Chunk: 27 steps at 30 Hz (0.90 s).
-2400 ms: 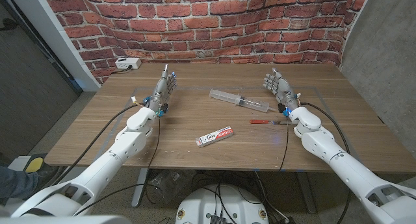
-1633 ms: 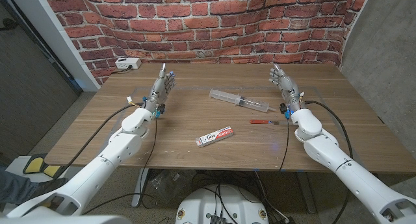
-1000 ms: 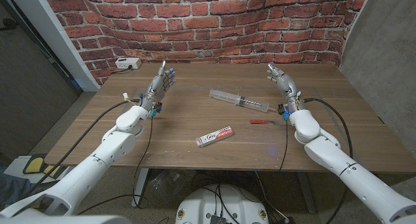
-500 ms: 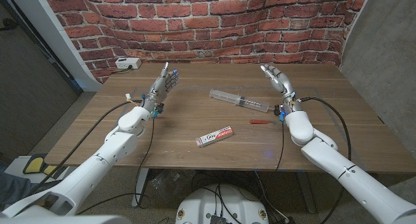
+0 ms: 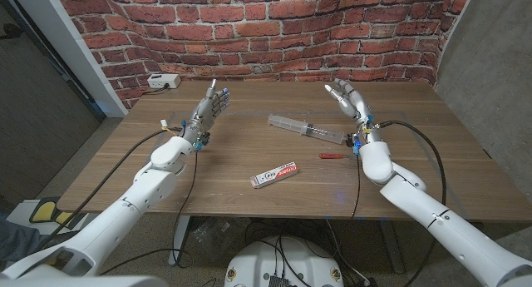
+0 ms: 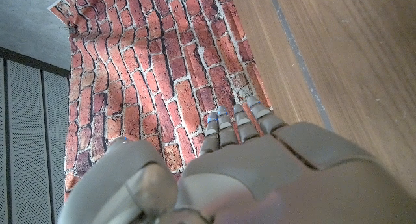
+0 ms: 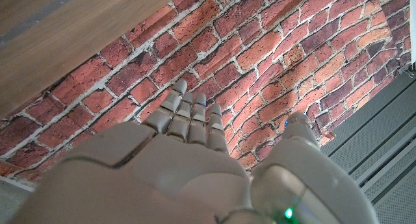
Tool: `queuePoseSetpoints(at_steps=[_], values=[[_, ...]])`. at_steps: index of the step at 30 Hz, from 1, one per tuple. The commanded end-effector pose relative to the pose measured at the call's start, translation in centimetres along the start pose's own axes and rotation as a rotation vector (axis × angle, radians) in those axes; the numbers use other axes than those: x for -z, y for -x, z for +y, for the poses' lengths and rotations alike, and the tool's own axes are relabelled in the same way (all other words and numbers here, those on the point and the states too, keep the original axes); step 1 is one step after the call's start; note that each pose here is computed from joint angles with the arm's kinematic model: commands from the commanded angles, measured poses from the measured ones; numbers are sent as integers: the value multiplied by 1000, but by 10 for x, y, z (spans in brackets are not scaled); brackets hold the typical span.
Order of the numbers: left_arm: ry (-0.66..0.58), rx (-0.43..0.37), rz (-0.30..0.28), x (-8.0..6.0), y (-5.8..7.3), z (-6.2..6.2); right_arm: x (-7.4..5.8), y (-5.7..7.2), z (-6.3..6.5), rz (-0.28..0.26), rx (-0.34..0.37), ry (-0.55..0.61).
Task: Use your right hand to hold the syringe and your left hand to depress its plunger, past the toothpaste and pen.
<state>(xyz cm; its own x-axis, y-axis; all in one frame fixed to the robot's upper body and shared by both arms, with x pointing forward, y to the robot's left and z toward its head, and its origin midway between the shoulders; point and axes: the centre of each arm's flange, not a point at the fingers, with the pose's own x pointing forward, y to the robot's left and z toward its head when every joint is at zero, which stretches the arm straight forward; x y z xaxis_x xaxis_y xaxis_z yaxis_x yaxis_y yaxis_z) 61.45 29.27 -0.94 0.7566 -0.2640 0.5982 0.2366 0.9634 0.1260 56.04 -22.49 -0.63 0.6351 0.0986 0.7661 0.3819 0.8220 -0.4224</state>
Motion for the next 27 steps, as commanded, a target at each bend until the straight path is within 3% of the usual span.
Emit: queuePoseSetpoints(at_steps=[1,12,17,27], values=[[3,1,-19,-9,9,4,-9,-1,2,-21,5,195],[-13,-18,-24,-14,21,10,-14,5,-1,-2,-20,345],[-12,-29,-66,-20,29,6,-18,7,1,7,-36,433],[-8,-20,-56,-19,34,7,-26,8,6,40,-79,556]])
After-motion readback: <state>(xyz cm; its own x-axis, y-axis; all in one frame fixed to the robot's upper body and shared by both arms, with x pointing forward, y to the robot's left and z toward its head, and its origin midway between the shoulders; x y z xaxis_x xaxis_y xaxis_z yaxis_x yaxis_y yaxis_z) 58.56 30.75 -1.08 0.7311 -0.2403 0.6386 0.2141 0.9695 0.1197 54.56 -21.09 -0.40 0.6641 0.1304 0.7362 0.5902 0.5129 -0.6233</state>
